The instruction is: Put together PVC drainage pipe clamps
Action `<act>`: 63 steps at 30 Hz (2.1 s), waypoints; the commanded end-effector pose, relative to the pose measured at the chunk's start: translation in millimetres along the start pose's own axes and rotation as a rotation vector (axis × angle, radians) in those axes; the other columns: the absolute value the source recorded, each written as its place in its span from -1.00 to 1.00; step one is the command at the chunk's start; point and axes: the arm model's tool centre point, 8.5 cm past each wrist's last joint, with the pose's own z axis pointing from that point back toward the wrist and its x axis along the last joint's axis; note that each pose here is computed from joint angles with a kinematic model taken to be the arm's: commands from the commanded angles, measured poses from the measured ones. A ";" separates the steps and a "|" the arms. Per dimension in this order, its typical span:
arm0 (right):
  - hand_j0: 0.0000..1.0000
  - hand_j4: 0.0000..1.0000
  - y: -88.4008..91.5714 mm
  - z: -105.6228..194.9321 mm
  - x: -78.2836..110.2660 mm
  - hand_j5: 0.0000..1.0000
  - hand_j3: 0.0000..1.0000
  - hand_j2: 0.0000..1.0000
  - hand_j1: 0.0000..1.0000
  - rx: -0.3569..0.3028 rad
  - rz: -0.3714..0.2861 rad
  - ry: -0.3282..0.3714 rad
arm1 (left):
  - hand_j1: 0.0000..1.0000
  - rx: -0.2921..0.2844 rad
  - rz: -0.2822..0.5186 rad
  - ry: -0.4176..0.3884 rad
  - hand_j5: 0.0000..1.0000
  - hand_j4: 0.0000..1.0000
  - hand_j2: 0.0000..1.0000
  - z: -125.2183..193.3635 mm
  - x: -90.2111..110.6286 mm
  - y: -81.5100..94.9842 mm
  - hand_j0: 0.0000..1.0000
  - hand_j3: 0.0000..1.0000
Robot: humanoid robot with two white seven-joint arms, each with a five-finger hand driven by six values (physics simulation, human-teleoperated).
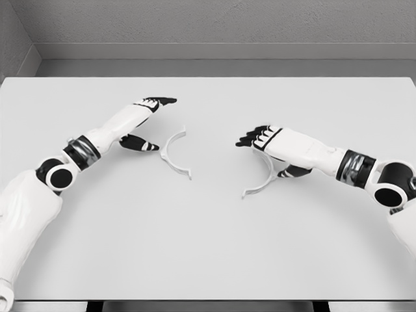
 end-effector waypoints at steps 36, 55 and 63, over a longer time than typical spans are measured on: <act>1.00 1.00 10.5 -25.7 11.8 1.00 1.00 1.00 1.00 0.028 -0.017 -0.048 | 1.00 0.024 0.030 -0.057 1.00 1.00 1.00 -25.3 24.2 -10.2 1.00 1.00; 1.00 1.00 5.3 -50.3 19.4 1.00 1.00 1.00 1.00 0.057 -0.001 -0.085 | 1.00 0.018 -0.003 -0.018 1.00 1.00 1.00 -21.4 8.0 7.7 1.00 1.00; 1.00 1.00 1.4 -62.8 15.7 1.00 1.00 1.00 1.00 0.060 -0.005 -0.085 | 1.00 0.017 -0.002 -0.009 1.00 1.00 1.00 -21.2 5.1 8.4 1.00 1.00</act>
